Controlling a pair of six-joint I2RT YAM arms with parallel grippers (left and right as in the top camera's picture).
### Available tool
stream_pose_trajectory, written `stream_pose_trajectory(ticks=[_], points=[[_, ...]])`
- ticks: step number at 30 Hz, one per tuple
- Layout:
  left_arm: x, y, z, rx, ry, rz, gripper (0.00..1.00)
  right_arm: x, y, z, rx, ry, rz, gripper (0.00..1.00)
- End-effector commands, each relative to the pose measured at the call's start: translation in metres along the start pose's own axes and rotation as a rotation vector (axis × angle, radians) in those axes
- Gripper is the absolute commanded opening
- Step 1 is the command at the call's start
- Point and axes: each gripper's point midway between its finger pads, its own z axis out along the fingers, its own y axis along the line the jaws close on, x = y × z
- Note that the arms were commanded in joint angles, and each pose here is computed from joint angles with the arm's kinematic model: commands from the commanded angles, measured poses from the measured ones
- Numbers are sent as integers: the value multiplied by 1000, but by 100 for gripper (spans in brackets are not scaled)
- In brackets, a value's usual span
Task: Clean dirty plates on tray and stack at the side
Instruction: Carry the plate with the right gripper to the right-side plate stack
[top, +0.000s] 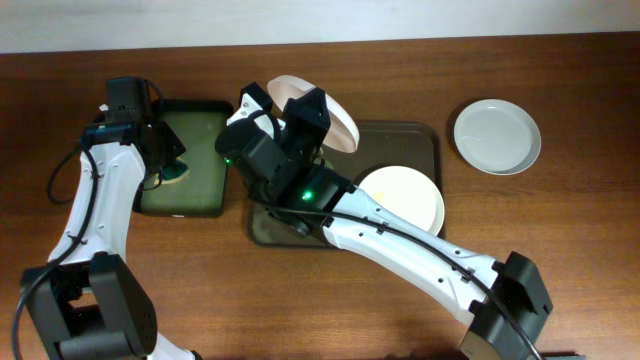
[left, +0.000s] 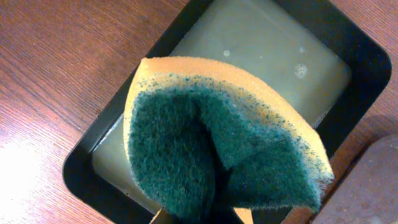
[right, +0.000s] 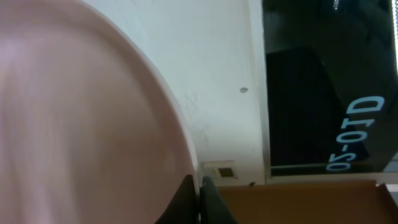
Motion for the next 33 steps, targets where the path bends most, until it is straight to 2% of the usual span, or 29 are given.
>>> stream_pose_trajectory(ticks=[1, 3, 4, 5, 7, 8, 9, 11, 14, 16, 19, 21, 23, 26, 29, 31, 33], points=[[3, 0, 2, 7, 9, -5, 0, 7, -16, 0, 47, 38, 125, 4], [3, 0, 2, 7, 11, 3, 0, 14, -10, 10, 23, 47, 265, 4], [4, -1, 2, 11, 12, 15, 0, 17, 6, 19, -58, 37, 317, 4], [4, -1, 2, 13, 14, 17, 0, 17, 30, 27, -192, 17, 347, 4], [5, -4, 1, 27, 21, 17, 0, 19, 89, 33, -534, -27, 287, 4], [5, -4, 1, 29, 21, 17, 0, 34, 92, 43, -547, 26, 292, 4], [6, -4, 1, 29, 22, 18, 0, 48, 82, 54, -484, 91, 350, 4], [6, -4, 1, 29, 23, 18, 0, 76, 39, 71, -263, 209, 585, 4], [6, -4, 1, 29, 22, 18, 0, 88, -4, 74, -165, 211, 743, 4], [6, -4, 1, 29, 22, 18, 0, 84, -9, 78, -241, 170, 782, 4], [6, -4, 1, 29, 22, 18, 0, 86, 37, 80, -547, 140, 596, 4], [6, -4, 1, 29, 22, 18, 0, 110, 49, 90, -609, 228, 649, 4], [6, -4, 1, 30, 22, 18, 0, 145, 45, 114, -616, 359, 871, 4], [6, -4, 1, 28, 25, 18, 0, 192, 34, 145, -637, 464, 1090, 4], [6, -4, 1, 28, 25, 19, 0, 274, 17, 178, -600, 617, 1341, 4], [6, -4, 1, 28, 25, 18, 0, 316, 12, 189, -579, 676, 1418, 4], [6, -4, 1, 28, 24, 18, 0, 383, 13, 200, -509, 788, 1500, 4]])
